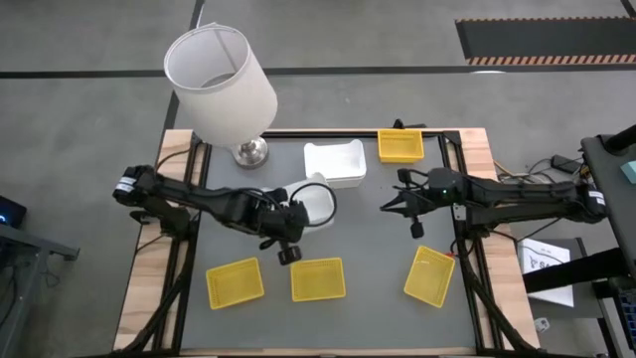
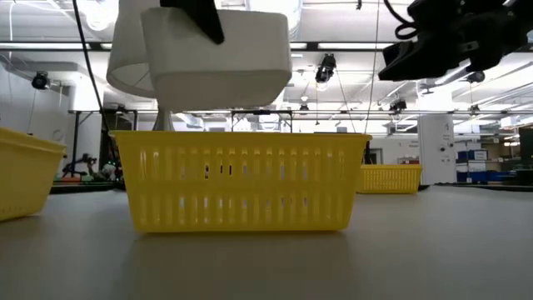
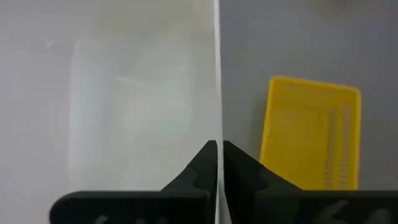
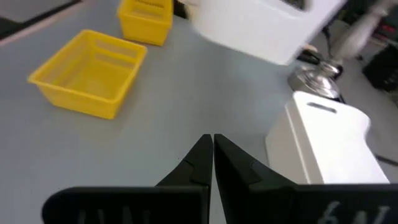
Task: Stack baskets by color
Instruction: Stack the white bin on the stacked white bins
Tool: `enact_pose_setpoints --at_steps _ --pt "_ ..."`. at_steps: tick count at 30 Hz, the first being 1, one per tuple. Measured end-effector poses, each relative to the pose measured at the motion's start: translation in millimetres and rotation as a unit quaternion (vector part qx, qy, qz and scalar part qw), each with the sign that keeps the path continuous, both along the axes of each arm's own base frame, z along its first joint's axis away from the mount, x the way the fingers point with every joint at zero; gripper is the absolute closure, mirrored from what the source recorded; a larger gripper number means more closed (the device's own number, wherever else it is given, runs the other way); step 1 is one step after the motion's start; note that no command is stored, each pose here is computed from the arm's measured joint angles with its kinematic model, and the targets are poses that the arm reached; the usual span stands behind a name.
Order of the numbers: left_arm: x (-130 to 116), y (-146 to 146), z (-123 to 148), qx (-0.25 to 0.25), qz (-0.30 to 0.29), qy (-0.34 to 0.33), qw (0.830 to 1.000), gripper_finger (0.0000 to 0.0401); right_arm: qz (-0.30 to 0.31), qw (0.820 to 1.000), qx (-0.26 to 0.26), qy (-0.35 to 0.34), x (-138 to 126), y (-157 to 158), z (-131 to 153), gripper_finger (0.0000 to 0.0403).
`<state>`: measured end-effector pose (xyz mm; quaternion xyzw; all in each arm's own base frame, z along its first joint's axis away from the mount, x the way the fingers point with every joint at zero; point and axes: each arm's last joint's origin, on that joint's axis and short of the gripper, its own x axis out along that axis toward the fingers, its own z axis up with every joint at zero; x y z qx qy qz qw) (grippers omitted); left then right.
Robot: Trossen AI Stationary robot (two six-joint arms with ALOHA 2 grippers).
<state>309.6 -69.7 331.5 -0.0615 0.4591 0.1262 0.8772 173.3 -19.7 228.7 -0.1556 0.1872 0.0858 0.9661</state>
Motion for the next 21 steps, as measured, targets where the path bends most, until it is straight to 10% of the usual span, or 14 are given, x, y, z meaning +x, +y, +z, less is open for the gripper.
enact_pose_setpoints --at_steps 21 --pt "37 29 24 0.122 -0.079 -0.161 0.976 0.0401 0.006 0.999 0.008 -0.034 -14 3 5 0.0394"
